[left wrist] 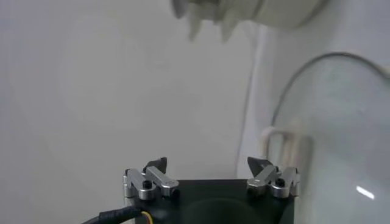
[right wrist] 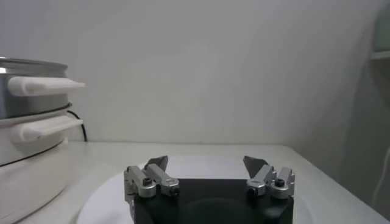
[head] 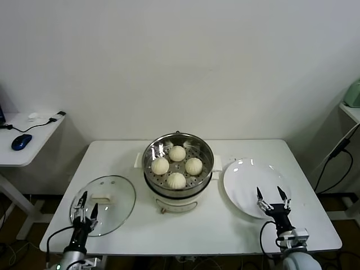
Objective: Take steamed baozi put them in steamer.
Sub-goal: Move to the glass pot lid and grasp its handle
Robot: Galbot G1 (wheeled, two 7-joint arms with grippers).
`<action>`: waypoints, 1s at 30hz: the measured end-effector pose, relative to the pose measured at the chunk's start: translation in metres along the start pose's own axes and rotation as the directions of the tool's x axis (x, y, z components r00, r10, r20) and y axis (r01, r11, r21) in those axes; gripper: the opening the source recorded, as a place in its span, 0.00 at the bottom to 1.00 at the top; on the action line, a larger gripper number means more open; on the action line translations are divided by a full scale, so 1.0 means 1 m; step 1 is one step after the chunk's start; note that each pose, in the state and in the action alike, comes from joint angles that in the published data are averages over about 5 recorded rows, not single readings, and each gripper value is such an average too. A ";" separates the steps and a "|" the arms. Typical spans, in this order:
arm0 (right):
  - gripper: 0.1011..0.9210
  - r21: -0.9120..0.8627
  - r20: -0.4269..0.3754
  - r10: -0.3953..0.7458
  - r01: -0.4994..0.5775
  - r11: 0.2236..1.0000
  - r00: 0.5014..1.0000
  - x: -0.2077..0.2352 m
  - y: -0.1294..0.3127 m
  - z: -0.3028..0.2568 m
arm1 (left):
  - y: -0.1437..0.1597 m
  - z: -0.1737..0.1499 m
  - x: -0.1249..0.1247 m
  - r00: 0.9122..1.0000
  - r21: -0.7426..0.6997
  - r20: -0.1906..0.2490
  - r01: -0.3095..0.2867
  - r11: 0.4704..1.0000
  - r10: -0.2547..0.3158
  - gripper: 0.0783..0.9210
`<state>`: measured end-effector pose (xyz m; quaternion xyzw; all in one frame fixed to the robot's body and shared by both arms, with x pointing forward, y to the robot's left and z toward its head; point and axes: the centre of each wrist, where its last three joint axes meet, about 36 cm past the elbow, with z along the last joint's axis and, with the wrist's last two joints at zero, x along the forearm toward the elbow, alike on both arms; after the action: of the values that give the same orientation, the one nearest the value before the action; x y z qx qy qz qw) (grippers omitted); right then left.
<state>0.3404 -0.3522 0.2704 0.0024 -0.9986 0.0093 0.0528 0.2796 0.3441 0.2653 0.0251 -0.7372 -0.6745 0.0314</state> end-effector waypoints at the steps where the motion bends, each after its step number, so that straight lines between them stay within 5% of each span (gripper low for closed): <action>1: 0.88 0.000 0.000 0.002 -0.002 1.000 1.000 0.001 0.000 0.000 | -0.003 0.000 -0.001 1.000 -0.016 -0.001 -0.003 1.000 0.003 0.88; 30: 0.88 -0.001 -0.026 0.029 -0.029 1.000 0.999 0.016 0.011 0.011 | -0.041 0.002 -0.047 1.000 -0.198 -0.026 0.001 0.980 -0.007 0.85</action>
<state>0.3237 -0.3411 0.2611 -0.0123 -0.9977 0.0092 0.0656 0.3263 0.3464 0.2241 0.0323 -0.6659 -0.7442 0.0422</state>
